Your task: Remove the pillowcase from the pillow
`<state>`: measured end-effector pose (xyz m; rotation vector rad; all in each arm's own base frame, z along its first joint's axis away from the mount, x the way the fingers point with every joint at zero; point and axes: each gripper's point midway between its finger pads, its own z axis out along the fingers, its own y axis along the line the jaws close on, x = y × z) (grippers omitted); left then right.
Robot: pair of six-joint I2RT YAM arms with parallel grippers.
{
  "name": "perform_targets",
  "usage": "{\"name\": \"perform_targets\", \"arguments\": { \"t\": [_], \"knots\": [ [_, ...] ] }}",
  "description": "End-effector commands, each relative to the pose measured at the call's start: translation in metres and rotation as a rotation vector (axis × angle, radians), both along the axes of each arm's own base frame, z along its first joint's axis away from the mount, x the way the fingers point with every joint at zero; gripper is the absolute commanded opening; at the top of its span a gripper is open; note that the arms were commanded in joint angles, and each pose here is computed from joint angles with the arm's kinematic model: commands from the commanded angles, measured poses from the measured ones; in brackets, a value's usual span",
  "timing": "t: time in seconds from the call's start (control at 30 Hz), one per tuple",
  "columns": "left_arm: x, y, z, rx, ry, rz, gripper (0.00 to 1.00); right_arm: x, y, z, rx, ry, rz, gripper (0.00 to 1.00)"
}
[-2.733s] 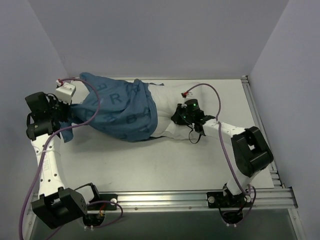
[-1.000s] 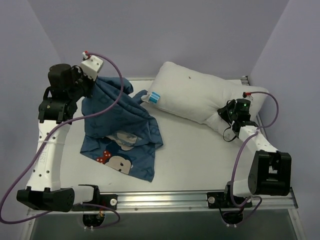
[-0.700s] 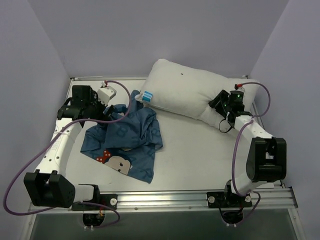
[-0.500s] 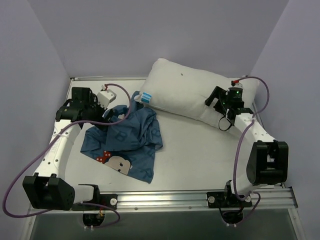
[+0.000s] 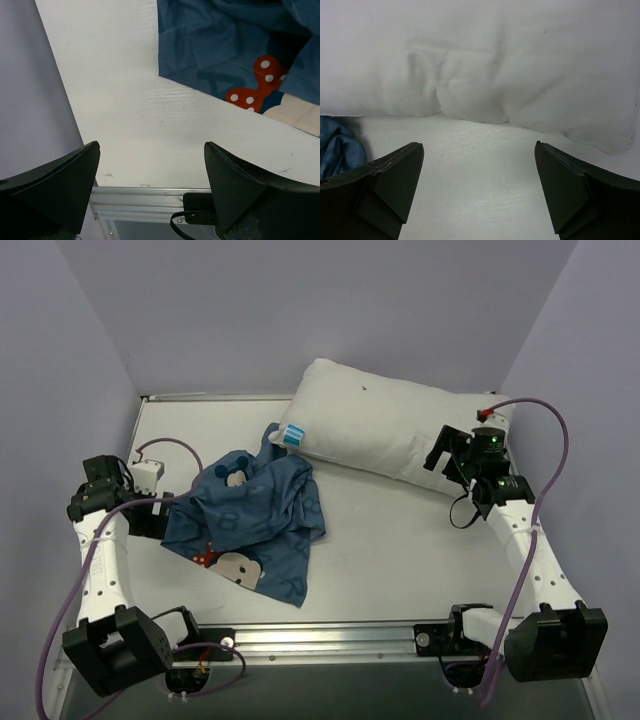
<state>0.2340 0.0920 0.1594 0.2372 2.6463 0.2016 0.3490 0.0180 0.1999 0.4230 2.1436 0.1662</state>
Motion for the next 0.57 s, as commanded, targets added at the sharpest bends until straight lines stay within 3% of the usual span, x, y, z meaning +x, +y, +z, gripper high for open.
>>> {"name": "perform_targets", "arguments": {
  "t": [0.0,0.53],
  "knots": [
    [-0.020,0.007,-0.004,0.044,-0.004,0.052,0.94,-0.027,-0.006,-0.019,-0.009,0.056,-0.034,1.00],
    [-0.044,-0.003,-0.016,0.039,-0.031,0.078,0.94,-0.048,0.005,-0.024,0.020,0.037,0.032,1.00]
  ]
}}
